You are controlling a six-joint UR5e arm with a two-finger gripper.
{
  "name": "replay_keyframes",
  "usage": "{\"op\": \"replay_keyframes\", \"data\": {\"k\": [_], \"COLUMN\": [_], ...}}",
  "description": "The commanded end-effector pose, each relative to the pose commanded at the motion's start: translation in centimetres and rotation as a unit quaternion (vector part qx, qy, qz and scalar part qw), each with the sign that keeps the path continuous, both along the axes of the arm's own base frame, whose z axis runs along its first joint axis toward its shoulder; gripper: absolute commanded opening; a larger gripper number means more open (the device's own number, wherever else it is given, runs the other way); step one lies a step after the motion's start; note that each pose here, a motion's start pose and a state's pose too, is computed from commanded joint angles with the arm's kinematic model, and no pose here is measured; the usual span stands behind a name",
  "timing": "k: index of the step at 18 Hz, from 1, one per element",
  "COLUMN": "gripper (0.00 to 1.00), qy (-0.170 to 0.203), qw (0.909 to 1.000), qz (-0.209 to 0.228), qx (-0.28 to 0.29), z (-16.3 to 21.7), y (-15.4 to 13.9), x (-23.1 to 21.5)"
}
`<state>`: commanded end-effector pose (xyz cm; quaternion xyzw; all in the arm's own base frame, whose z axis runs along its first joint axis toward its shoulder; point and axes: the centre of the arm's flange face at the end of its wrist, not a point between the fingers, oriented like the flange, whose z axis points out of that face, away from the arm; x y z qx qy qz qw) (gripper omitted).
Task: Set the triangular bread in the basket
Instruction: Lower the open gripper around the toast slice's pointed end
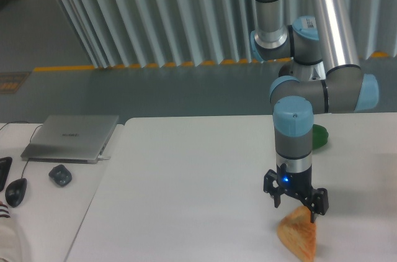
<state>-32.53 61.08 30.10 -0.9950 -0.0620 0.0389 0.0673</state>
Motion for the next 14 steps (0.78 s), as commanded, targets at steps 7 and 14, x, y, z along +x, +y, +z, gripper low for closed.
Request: {"op": "replay_keyframes", "data": {"k": [7, 14], "gripper": [1.00, 1.00], "qy": [-0.001, -0.008], "qw": [0.9997, 0.9993], "qz": [0.010, 0.013], "qx": [-0.023, -0.033], "z": [-2.2, -3.7], "y": [-0.5, -0.4], "x": [-1.2, -0.8]}}
